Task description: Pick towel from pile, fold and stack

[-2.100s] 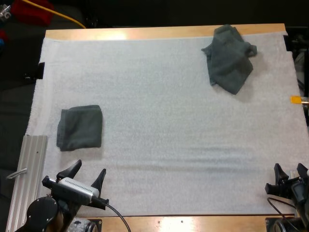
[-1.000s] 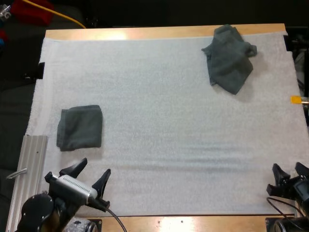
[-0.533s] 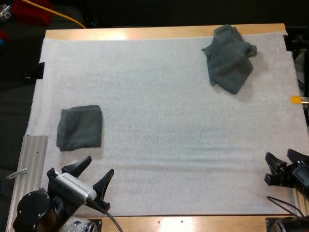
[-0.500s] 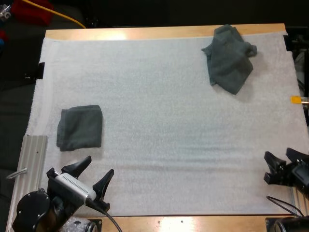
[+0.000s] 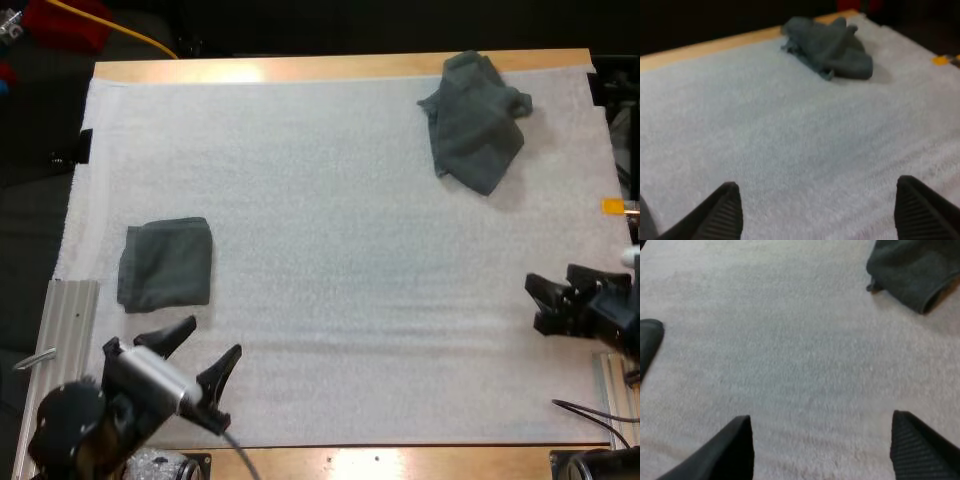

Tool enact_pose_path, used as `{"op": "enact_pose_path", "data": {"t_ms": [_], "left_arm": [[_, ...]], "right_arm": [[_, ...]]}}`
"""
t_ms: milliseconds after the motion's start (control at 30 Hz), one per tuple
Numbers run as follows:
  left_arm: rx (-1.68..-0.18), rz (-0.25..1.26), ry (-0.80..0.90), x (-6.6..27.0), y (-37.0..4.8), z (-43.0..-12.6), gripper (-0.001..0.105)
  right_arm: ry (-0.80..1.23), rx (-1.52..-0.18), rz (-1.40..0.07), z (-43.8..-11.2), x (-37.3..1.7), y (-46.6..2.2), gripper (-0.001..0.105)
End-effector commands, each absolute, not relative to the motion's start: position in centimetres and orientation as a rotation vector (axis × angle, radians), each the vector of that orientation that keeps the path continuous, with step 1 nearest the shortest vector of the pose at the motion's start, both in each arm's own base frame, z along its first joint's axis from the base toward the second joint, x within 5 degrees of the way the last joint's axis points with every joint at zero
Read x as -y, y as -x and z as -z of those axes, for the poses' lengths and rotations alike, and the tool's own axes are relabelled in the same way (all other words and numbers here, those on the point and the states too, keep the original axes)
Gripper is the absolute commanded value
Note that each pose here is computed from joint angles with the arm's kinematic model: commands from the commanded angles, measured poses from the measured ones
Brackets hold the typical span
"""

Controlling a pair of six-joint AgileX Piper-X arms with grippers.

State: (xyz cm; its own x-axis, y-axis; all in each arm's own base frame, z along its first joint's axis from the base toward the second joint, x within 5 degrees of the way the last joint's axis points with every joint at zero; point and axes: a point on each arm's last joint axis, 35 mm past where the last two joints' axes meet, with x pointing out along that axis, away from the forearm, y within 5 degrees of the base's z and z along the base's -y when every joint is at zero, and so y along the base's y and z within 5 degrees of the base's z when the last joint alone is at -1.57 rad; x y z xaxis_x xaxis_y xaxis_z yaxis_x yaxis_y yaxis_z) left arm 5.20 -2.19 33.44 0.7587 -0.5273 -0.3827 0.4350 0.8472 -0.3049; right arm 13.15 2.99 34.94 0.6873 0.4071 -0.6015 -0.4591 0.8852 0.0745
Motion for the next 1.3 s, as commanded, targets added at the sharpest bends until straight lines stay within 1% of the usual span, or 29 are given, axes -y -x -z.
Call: {"op": "enact_pose_path", "data": {"t_ms": [0, 167, 467, 767, 1000, 1267], "left_arm": [[-0.478, 0.541, 0.199, 2.3, -5.9, -33.7, 0.063], [-0.492, 0.548, 0.203, 2.7, -8.1, -34.1, 0.063], [-0.444, 0.558, 0.193, 3.2, -11.3, -37.2, 0.063], [-0.518, 0.650, 0.175, 5.1, -13.7, -38.3, 0.063], [-0.565, 0.713, 0.159, 6.5, -14.7, -38.2, 0.063], [-0.574, 0.722, 0.157, 6.7, -14.7, -38.1, 0.063]], "right_arm": [[0.085, -0.632, -0.494, -35.6, -3.1, -13.6, 0.058], [0.070, -0.637, -0.489, -36.0, -3.4, -15.8, 0.058], [-0.030, -0.656, -0.455, -35.2, -4.1, -20.9, 0.058], [-0.109, -0.718, -0.402, -33.2, -4.8, -25.9, 0.058], [-0.210, -0.750, -0.353, -30.4, -5.3, -29.7, 0.058], [-0.275, -0.779, -0.285, -26.6, -5.7, -33.2, 0.058]]}}
